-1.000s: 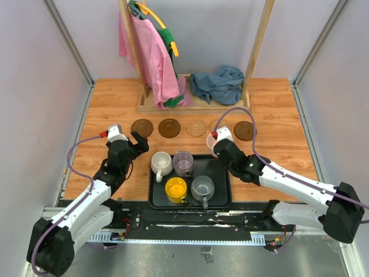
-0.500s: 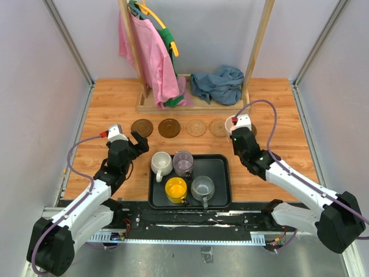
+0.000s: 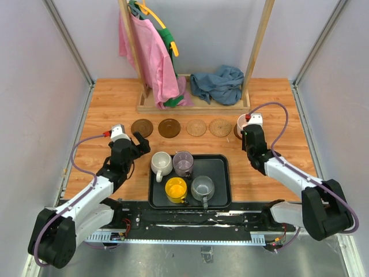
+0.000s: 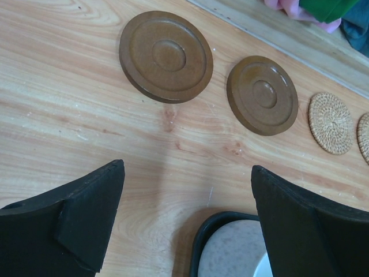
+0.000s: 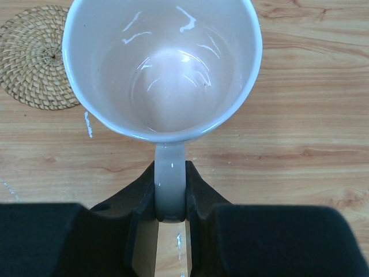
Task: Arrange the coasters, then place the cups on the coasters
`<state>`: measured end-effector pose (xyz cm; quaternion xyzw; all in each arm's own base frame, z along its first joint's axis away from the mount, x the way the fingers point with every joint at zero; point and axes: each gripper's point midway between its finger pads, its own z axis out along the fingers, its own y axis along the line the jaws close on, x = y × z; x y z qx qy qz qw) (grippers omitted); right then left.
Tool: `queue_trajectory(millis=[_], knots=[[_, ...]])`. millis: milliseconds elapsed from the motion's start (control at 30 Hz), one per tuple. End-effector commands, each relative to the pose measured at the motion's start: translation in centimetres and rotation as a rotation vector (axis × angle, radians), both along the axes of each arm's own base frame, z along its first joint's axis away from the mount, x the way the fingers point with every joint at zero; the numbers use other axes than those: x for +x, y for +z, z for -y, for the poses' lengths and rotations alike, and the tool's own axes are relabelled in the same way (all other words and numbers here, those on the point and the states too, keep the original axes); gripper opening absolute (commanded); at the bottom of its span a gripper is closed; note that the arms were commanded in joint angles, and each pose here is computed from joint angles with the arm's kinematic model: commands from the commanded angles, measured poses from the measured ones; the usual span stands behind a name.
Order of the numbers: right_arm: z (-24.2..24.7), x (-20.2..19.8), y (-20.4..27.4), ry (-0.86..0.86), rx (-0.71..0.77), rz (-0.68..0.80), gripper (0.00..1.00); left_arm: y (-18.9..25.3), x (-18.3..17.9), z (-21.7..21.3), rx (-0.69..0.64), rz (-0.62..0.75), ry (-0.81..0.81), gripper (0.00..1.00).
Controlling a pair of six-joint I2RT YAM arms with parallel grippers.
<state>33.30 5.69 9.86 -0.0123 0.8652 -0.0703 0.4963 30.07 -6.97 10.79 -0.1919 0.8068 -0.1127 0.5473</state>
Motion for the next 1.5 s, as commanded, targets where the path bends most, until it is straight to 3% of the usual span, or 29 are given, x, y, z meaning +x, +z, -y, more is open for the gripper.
queue_trajectory(millis=[0, 1467], knots=[[-0.1, 3.2, 3.3, -0.012, 0.049, 0.187, 0.01, 0.3, 0.4, 0.4, 0.004, 0.021, -0.014, 0.94], [1.1, 6.5, 1.2, -0.038, 0.081, 0.126, 0.01, -0.4, 0.3, 0.4, 0.001, 0.003, -0.016, 0.94]])
